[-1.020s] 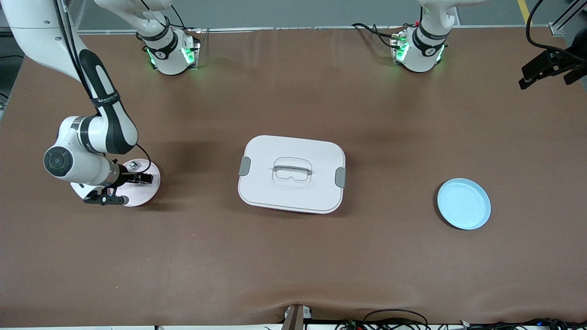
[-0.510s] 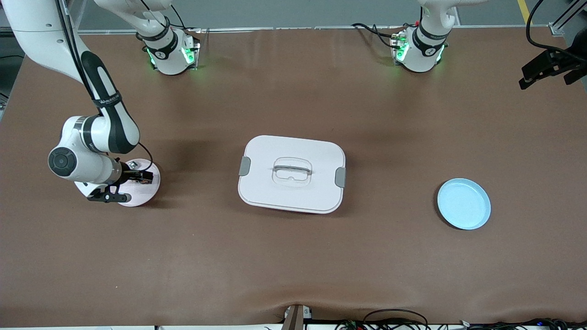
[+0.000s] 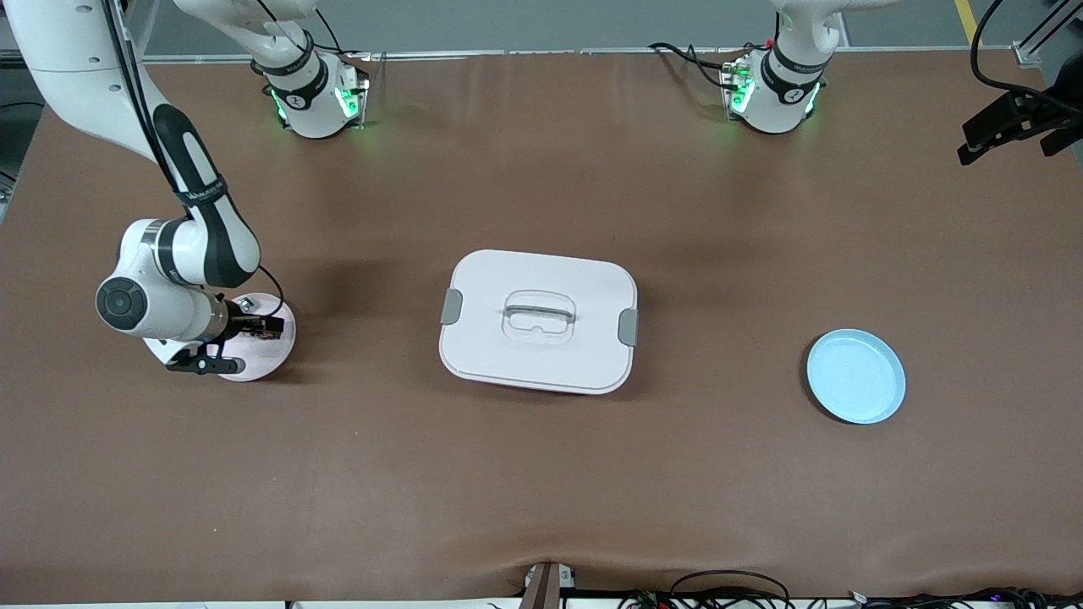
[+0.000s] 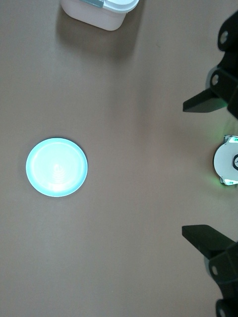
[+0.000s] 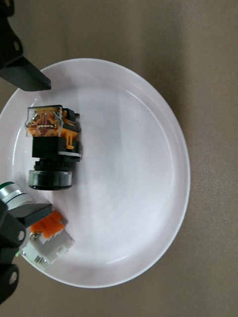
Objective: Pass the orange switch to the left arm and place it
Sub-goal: 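Close the right gripper on the black-orange switch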
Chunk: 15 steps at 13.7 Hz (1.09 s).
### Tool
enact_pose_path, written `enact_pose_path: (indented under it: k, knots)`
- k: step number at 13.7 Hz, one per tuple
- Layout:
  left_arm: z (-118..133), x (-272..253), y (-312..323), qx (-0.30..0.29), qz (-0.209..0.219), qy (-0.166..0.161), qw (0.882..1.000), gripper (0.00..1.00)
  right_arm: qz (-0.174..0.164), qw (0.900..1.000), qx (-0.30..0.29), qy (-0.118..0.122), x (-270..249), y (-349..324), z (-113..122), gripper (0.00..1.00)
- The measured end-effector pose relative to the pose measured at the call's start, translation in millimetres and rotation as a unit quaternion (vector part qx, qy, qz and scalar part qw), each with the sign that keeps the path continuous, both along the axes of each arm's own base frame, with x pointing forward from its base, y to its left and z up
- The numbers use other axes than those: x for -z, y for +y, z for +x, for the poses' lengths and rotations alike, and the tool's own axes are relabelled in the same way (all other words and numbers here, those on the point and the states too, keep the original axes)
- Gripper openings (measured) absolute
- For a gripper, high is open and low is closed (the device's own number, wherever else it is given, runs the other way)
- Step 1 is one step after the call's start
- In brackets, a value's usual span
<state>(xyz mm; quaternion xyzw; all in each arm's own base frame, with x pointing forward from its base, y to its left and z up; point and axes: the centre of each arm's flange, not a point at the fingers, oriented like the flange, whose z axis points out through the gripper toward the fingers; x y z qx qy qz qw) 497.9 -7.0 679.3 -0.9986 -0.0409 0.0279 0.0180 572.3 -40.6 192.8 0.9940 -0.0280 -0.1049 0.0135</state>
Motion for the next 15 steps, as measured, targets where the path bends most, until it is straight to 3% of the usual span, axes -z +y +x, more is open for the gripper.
enact_pose_path:
  k: [11,13,15]
  knots:
    - [0,-2,0,0.0,0.0,-0.003,1.0,1.0,0.0,1.0,-0.001,-0.001,20,0,-1,1.0]
    - [-1,-6,0,0.0,0.0,-0.007,1.0,1.0,0.0,1.0,-0.001,-0.001,20,0,-1,0.95]
    - [-1,-7,0,0.0,0.0,-0.008,1.0,1.0,0.0,1.0,-0.001,-0.003,20,0,-1,0.75]
